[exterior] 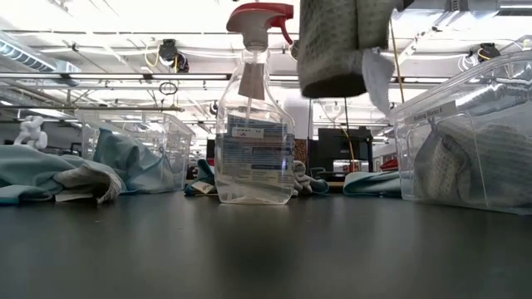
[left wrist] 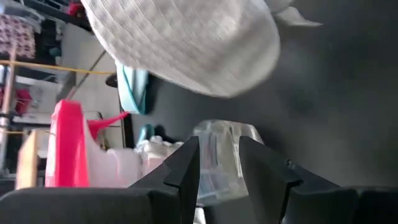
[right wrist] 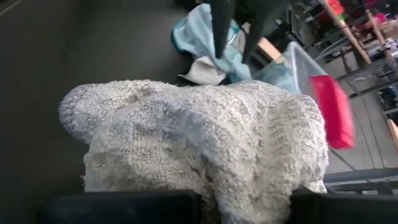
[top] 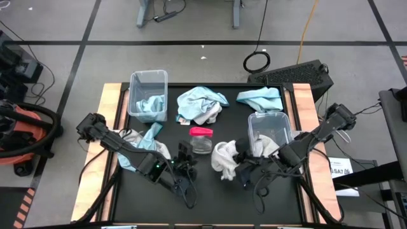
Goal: Sort microfiber towel by color & place in baskets
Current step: Put the bottom gray towel into the right transparent bin
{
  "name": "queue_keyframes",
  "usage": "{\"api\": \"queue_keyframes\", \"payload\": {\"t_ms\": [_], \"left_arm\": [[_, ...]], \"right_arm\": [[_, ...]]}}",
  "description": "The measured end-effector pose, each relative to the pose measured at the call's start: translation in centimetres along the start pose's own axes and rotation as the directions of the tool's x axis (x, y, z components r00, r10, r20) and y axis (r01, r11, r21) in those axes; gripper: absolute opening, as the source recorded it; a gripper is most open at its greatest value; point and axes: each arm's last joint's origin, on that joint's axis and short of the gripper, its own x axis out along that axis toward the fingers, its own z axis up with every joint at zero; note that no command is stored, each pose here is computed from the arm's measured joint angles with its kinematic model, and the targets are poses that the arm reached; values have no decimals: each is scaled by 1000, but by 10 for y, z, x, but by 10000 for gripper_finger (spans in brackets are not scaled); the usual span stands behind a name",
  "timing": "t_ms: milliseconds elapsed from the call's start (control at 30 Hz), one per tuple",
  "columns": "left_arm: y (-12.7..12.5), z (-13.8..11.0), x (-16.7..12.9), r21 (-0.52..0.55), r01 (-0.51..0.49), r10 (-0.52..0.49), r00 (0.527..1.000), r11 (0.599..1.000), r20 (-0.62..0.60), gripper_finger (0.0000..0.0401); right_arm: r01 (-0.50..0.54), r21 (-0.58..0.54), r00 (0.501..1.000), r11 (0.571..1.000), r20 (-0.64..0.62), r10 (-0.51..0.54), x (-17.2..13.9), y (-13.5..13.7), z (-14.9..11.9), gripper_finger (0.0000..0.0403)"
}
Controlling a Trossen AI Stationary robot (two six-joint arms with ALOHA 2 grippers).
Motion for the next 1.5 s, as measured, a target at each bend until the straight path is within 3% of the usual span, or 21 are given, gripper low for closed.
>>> {"api": "queue_keyframes", "payload": {"t_ms": [433,800,1500], "left_arm": [[-11,-19,5,-25,103,-105,990,994,-94,121],[-22,-36,13,-41,118,-123,981,992,-149,121],[-19,-108,-2,-258,151,-137,988,954,72,121]], "right_arm": [[57,70,997,996,42,-60,-51,-31,-13,36],[40,128,997,991,66,-49,-85,-50,-29,36],[25,291,991,956,-133,15,-116,-68,-78,36]]}}
